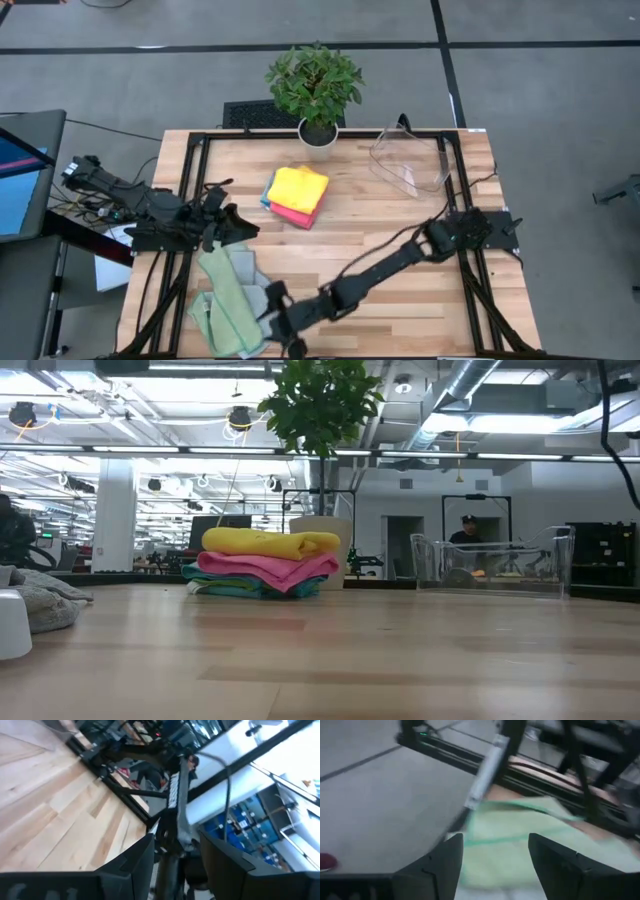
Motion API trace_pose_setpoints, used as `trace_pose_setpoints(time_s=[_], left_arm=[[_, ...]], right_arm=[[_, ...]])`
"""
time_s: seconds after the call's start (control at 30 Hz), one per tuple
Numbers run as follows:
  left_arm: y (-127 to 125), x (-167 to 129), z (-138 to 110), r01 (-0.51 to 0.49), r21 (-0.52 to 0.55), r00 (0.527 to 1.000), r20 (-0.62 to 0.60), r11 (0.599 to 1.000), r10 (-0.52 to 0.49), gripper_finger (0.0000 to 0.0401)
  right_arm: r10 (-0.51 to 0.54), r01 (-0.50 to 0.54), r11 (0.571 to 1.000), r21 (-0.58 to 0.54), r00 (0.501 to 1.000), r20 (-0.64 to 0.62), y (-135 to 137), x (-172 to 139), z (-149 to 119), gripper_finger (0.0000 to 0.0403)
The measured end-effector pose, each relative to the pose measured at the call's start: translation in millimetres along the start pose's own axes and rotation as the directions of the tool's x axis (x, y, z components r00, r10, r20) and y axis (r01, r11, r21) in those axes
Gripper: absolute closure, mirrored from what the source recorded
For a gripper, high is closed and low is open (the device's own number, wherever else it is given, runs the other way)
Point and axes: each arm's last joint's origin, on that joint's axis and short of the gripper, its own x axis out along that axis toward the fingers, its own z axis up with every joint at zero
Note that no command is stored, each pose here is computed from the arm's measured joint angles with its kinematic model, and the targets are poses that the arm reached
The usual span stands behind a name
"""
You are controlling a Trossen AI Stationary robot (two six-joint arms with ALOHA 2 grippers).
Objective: Fold microfiber towels
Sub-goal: Fold the light green microfiber towel
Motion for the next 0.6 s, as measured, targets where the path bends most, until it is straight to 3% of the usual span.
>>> trace_pose_setpoints(time_s=[0.2,0.33,0.47,0.6], left_arm=[[-4,-1,-3,0.049,0.016,0.998,-0.049,0.999,-0.049,0.0249],[-6,-2,-6,0.060,0.015,0.996,-0.063,0.998,-0.059,0.0249],[-7,-2,-8,0.067,0.013,0.995,-0.069,0.998,-0.066,0.0249],[-7,-2,-7,0.064,0.013,0.996,-0.066,0.998,-0.063,0.0249]], right_arm=[[-0.094,0.095,0.995,0.032,0.995,-0.029,25,35,-12,0.0162],[-0.104,0.105,0.993,0.054,0.994,-0.020,25,48,-16,0.0173],[-0.076,0.081,0.996,0.048,0.991,-0.110,39,60,-44,0.0182],[-0.102,0.117,0.988,0.104,0.985,-0.141,36,58,-42,0.0189]])
